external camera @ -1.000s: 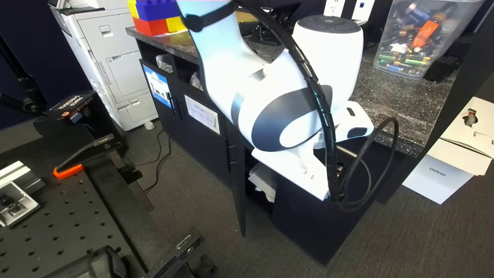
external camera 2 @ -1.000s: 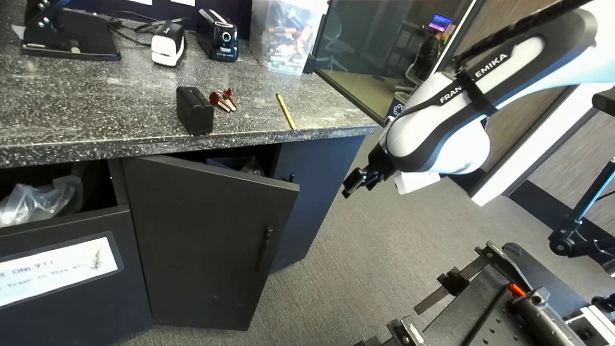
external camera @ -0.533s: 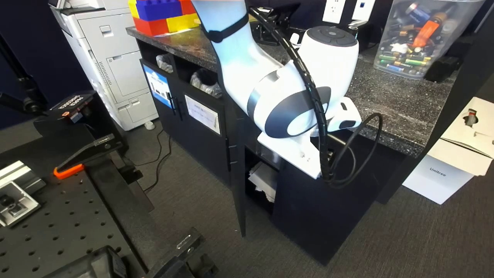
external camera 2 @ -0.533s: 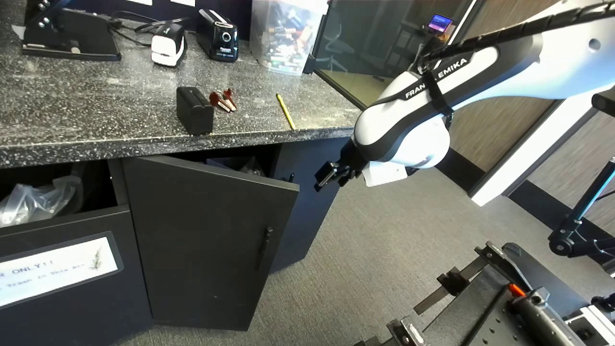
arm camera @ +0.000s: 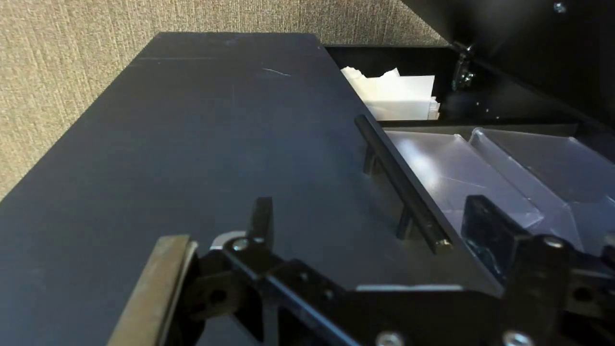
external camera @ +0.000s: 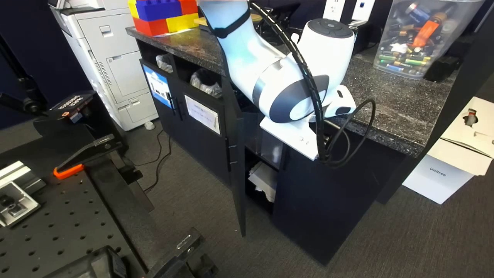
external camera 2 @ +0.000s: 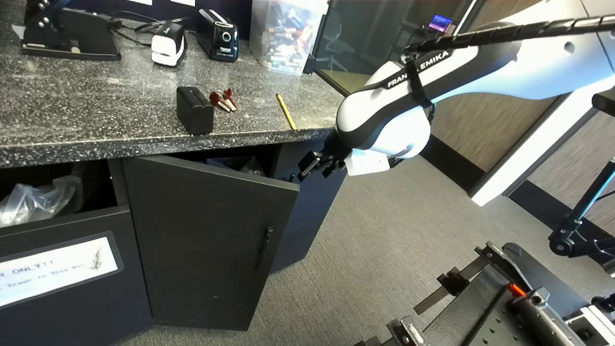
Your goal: Open the right door of the cabinet
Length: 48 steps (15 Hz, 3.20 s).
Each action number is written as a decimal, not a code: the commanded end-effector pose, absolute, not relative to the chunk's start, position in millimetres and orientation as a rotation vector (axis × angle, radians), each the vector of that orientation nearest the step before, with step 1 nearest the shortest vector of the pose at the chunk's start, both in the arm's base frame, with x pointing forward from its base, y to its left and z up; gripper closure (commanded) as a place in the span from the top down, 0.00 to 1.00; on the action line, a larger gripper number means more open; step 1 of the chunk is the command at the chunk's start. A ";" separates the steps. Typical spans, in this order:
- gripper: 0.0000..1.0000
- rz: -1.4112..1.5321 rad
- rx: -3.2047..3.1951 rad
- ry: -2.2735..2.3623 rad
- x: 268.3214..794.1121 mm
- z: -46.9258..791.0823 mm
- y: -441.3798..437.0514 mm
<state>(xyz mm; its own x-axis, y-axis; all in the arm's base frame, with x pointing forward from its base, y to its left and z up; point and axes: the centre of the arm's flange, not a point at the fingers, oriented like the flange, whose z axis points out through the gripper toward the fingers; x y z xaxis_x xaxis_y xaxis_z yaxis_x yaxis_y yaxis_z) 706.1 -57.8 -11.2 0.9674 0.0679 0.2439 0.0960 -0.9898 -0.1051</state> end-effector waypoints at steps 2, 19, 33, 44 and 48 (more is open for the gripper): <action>1.00 -0.341 -2.983 -0.118 740.5 -43.0 -36.6; 0.04 -0.383 -3.031 -0.105 721.9 -34.5 -0.7; 0.04 0.074 -3.054 -0.298 603.9 1.3 -16.3; 0.04 0.541 -3.049 -0.375 514.2 31.8 -45.2; 0.42 0.802 -2.956 -0.368 461.2 57.7 -17.4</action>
<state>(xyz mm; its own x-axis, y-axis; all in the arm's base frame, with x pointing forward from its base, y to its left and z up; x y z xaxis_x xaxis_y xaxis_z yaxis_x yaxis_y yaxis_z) 500.7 -38.2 15.9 0.8734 0.2461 -0.4202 0.2259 -0.9692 -0.0981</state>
